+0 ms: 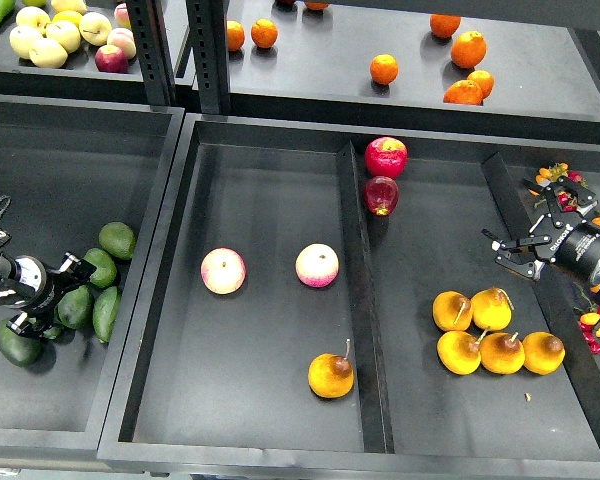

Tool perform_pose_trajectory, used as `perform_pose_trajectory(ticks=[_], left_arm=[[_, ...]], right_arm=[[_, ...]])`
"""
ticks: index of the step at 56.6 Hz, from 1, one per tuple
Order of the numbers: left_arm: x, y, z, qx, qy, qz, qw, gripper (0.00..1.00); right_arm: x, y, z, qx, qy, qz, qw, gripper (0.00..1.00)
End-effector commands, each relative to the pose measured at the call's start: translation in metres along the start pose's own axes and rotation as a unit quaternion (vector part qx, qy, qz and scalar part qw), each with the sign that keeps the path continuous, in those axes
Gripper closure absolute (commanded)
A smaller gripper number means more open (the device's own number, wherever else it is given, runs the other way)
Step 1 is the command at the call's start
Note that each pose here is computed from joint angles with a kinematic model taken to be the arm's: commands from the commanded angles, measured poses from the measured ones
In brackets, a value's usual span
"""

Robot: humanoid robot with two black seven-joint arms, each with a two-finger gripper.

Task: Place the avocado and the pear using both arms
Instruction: 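Move the open right gripper over the yellow pear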

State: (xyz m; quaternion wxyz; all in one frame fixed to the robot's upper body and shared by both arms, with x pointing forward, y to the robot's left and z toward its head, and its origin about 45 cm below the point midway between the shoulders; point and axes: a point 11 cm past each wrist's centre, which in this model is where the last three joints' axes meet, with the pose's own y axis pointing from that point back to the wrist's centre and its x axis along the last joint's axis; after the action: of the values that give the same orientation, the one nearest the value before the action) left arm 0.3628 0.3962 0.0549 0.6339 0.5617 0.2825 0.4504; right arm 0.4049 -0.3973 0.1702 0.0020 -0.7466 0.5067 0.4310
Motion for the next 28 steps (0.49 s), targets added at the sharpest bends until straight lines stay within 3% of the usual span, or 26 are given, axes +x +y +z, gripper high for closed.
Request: perform_pose_trajectory(ticks=[1, 10, 28], left_arm=[[-0.005, -0.001, 0.004, -0.004, -0.001, -0.005, 1.000, 0.13], [-0.005, 0.000, 0.007, -0.009, 0.002, -0.007, 1.000, 0.12], [-0.010, 0.000, 0.013, -0.016, 0.002, -0.012, 1.000, 0.12]], right_arm=[[-0.020, -0.014, -0.012, -0.062, 0.082, 0.014, 0.995, 0.00], [-0.046, -0.036, -0.010, -0.108, 0.134, 0.005, 0.985, 0.00], [-0.056, -0.067, 0.065, -0.238, 0.190, 0.001, 0.953, 0.00]])
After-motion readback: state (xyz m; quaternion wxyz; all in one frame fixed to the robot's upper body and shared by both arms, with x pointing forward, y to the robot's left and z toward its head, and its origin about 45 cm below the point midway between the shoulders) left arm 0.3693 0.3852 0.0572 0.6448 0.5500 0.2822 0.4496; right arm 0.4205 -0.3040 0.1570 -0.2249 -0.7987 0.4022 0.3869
